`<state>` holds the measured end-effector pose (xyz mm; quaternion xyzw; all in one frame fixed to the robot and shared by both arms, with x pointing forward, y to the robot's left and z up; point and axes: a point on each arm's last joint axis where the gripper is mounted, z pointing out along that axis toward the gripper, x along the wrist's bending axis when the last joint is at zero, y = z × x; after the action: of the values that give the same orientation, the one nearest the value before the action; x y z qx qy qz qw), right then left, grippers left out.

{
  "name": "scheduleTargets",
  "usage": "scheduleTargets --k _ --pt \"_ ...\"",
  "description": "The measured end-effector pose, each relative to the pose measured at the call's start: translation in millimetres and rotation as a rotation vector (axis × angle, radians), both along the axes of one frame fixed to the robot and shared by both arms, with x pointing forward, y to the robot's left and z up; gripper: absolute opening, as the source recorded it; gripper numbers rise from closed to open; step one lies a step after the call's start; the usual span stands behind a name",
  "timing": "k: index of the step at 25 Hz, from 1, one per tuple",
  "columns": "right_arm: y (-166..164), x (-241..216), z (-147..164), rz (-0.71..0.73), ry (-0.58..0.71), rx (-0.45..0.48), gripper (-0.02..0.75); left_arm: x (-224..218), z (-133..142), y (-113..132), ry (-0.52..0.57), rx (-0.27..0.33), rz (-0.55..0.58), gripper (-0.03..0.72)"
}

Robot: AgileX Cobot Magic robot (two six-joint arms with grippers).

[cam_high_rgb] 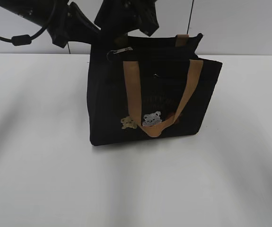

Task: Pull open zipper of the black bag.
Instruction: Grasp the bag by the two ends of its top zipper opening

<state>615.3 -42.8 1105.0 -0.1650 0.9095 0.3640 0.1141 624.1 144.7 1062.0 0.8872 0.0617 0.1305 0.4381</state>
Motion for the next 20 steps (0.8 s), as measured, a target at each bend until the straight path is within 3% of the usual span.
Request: scheduleTargets --k 20 --pt "5 15 -41 -0.036 0.085 -0.075 0.272 0 0 0 0.002 -0.001 -0.003 0.05"
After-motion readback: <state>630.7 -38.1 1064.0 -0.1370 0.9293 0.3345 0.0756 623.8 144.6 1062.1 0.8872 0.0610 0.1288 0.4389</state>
